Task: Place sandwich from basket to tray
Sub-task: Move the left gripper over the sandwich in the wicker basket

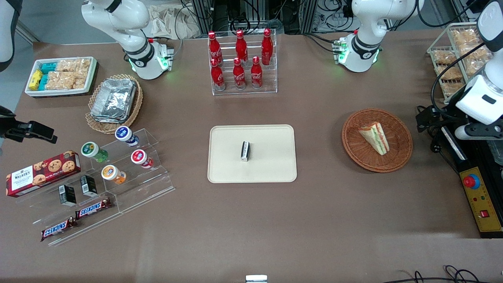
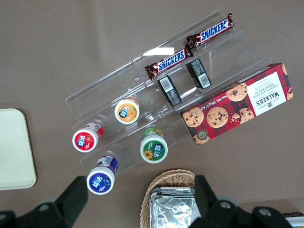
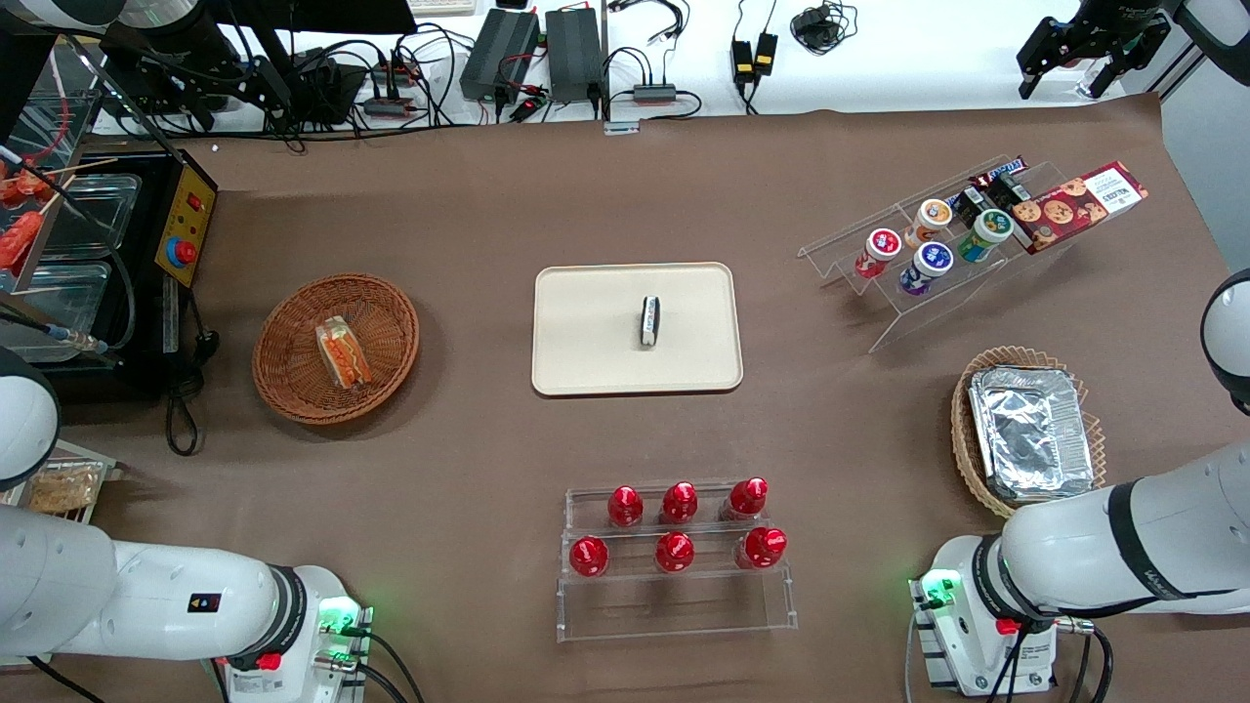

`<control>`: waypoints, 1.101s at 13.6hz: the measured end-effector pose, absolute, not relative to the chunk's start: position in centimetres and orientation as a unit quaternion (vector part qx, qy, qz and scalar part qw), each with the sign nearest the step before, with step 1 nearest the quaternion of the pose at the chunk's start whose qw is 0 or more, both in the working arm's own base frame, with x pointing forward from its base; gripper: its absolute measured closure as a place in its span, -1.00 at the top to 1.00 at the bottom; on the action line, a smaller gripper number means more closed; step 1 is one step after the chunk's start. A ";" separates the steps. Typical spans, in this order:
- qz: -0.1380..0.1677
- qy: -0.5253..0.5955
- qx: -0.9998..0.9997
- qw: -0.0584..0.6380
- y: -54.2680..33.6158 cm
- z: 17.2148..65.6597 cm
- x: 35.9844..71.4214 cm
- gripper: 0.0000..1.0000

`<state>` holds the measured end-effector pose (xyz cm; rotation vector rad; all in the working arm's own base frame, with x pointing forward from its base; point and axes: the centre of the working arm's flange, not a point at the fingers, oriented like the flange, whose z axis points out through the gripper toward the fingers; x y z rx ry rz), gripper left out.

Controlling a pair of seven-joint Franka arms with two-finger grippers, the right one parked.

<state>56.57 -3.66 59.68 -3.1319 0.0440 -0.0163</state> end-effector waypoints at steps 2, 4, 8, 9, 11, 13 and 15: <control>0.008 0.014 -1.000 0.002 -3.7 59.5 56.3 1.00; 0.014 0.011 -1.000 -0.002 -3.8 59.4 56.2 1.00; 0.041 -0.078 -0.996 0.002 -4.6 58.5 55.6 1.00; 0.047 -0.094 -0.994 0.003 -4.8 57.9 55.4 1.00; 0.055 -0.124 -0.991 0.006 -4.7 56.3 54.9 1.00; 0.050 -0.182 -0.982 0.008 -4.4 53.8 53.7 1.00; 0.037 -0.236 -0.971 0.007 -3.9 50.7 51.8 1.00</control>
